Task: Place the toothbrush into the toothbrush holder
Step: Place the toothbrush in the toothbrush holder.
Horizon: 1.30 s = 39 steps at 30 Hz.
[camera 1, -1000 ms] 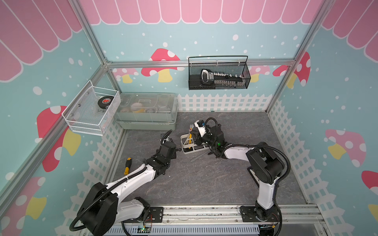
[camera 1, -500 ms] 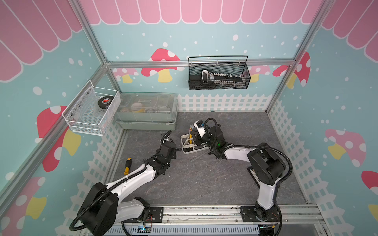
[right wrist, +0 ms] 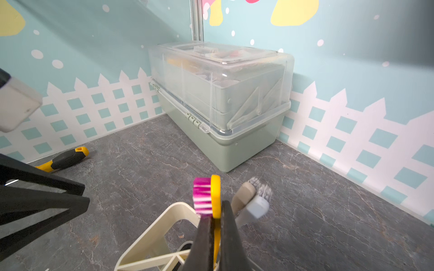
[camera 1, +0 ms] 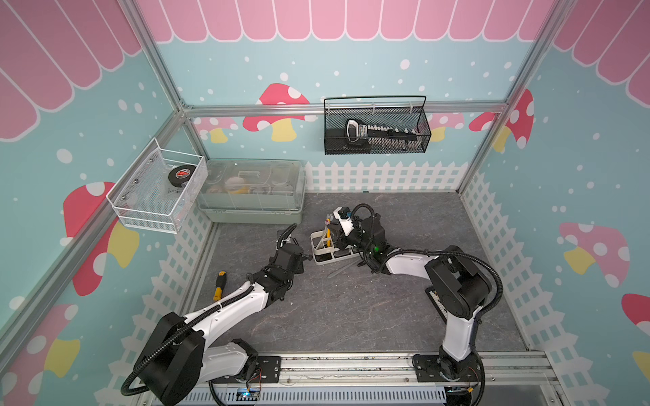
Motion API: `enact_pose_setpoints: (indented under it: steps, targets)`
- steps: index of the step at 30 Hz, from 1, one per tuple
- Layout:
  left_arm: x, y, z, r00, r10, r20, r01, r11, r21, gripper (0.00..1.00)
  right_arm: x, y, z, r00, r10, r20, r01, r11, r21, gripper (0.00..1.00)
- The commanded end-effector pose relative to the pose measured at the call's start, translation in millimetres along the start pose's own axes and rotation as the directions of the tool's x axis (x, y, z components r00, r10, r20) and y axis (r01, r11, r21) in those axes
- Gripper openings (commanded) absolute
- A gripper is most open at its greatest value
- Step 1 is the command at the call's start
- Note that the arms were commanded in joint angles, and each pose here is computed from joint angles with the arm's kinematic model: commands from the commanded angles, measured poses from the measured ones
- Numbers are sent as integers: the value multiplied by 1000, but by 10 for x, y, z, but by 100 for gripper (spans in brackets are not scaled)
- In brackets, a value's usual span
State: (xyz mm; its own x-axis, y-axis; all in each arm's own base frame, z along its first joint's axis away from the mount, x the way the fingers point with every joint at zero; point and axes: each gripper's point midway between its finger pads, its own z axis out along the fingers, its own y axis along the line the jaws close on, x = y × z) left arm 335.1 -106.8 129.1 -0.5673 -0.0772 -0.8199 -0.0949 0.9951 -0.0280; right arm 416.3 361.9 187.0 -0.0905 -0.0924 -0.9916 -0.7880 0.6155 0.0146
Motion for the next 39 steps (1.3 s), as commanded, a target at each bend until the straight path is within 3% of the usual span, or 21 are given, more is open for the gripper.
enact_pose_setpoints:
  steps: [1,18,39]
  targets:
    - [1,0,32,1000,-30,4,30,1000,0,26,-167,30,-29,997,-47,65,47,999,7,0]
    - [8,14,49,1000,-26,3,26,1000,-11,26,107,52,81,998,-47,41,48,999,-19,0]
    - [14,1,53,1000,-24,-1,24,1000,-7,26,183,43,114,997,-63,38,64,998,-18,0]
